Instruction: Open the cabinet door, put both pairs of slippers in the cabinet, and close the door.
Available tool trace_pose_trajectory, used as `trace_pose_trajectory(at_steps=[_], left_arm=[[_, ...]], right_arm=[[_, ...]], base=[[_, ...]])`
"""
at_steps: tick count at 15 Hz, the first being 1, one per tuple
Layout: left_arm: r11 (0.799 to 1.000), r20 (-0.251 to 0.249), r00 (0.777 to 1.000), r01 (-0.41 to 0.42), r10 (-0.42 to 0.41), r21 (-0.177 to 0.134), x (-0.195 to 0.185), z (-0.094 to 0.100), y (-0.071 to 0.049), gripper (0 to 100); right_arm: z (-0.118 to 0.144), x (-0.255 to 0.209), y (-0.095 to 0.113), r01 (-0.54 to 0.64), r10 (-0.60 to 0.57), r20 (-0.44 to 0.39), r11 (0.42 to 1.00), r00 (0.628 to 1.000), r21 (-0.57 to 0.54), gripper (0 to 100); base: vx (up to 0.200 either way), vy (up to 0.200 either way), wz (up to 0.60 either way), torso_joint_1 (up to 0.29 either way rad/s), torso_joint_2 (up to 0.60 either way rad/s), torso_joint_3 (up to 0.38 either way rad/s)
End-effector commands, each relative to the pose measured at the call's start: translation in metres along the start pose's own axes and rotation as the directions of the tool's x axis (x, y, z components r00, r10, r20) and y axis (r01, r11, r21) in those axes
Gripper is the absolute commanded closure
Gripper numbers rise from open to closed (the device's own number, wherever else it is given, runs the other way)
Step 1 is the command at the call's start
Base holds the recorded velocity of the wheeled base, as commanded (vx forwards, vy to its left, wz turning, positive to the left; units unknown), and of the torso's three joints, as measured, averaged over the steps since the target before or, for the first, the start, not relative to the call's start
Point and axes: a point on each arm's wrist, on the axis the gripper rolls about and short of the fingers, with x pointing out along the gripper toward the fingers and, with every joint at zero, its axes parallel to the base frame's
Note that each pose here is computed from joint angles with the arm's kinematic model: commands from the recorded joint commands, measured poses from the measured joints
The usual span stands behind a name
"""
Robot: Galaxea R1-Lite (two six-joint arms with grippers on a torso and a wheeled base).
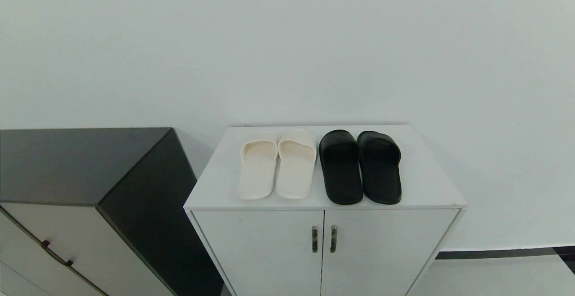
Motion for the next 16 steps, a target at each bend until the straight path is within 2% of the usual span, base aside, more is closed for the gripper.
trace_pose_trajectory(at_steps=[1, 2, 3, 4, 5, 6, 8, 10, 11, 12, 13, 15, 16], left_arm=[[1.000, -0.001, 1.000, -0.001, 0.001, 0.000, 0.000, 0.000, 0.000, 100], [1.000, -0.001, 1.000, -0.001, 0.001, 0.000, 0.000, 0.000, 0.000, 100], [1.000, -0.001, 1.000, -0.001, 0.001, -0.001, 0.000, 0.000, 0.000, 100], [1.000, 0.000, 1.000, -0.001, 0.001, 0.000, 0.000, 0.000, 0.000, 100], [1.000, -0.001, 1.000, -0.001, 0.001, -0.001, 0.000, 0.000, 0.000, 100], [1.000, -0.001, 1.000, -0.001, 0.001, 0.000, 0.000, 0.000, 0.000, 100], [1.000, -0.001, 1.000, -0.001, 0.001, 0.000, 0.000, 0.000, 0.000, 100], [1.000, -0.001, 1.000, 0.001, -0.001, 0.000, 0.000, 0.000, 0.000, 100], [1.000, -0.001, 1.000, 0.002, -0.002, 0.002, 0.000, 0.000, 0.000, 100], [1.000, -0.001, 1.000, 0.002, -0.002, 0.002, 0.000, 0.000, 0.000, 100], [1.000, -0.001, 1.000, 0.004, -0.004, 0.004, 0.000, 0.000, 0.000, 100], [1.000, -0.003, 1.000, 0.004, -0.004, 0.002, 0.000, 0.000, 0.000, 100], [1.000, -0.003, 1.000, 0.004, -0.004, 0.002, 0.000, 0.000, 0.000, 100]], right_arm=[[0.046, -0.006, 0.000, -0.011, 0.010, 0.095, 1.000, 0.995, 0.007, 0], [0.072, -0.002, -0.001, -0.050, 0.048, 0.045, 0.998, 0.998, 0.047, 0], [0.076, 0.006, 0.001, -0.119, 0.120, -0.038, 0.992, 0.992, 0.043, 0], [0.075, 0.021, 0.003, -0.247, 0.245, -0.151, 0.969, 0.958, 0.001, 0], [0.075, 0.032, 0.005, -0.311, 0.298, -0.222, 0.950, 0.929, -0.026, 0], [0.078, 0.048, 0.006, -0.343, 0.326, -0.291, 0.939, 0.899, -0.008, 0], [0.086, 0.070, 0.010, -0.387, 0.368, -0.339, 0.922, 0.866, 0.013, 0], [0.108, 0.108, 0.021, -0.431, 0.422, -0.397, 0.900, 0.816, 0.069, 0], [0.119, 0.125, 0.031, -0.457, 0.466, -0.409, 0.880, 0.784, 0.127, 0], [0.128, 0.139, 0.044, -0.440, 0.478, -0.424, 0.877, 0.769, 0.192, 0], [0.131, 0.154, 0.061, -0.400, 0.461, -0.456, 0.887, 0.761, 0.231, 0], [0.134, 0.179, 0.099, -0.324, 0.401, -0.453, 0.915, 0.796, 0.240, 0], [0.131, 0.188, 0.118, -0.293, 0.358, -0.455, 0.933, 0.815, 0.209, 0]], base=[[0.000, 0.000, 0.00, 0.000, 0.00, 0.000], [0.000, 0.000, 0.00, 0.000, 0.00, 0.000], [0.000, 0.000, 0.00, 0.000, 0.00, 0.000], [0.000, 0.000, 0.00, 0.000, 0.00, 0.000], [0.000, 0.000, 0.00, 0.000, 0.00, 0.000], [0.000, 0.000, 0.00, 0.000, 0.00, 0.000], [0.000, 0.000, 0.00, 0.000, 0.00, 0.000], [0.000, 0.000, 0.00, 0.000, 0.00, 0.000], [0.000, 0.000, 0.00, 0.000, 0.00, 0.000], [0.000, 0.000, 0.00, 0.000, 0.00, 0.000], [0.000, 0.000, 0.00, 0.000, 0.00, 0.000], [0.000, 0.000, 0.00, 0.000, 0.00, 0.000], [0.000, 0.000, 0.00, 0.000, 0.00, 0.000]])
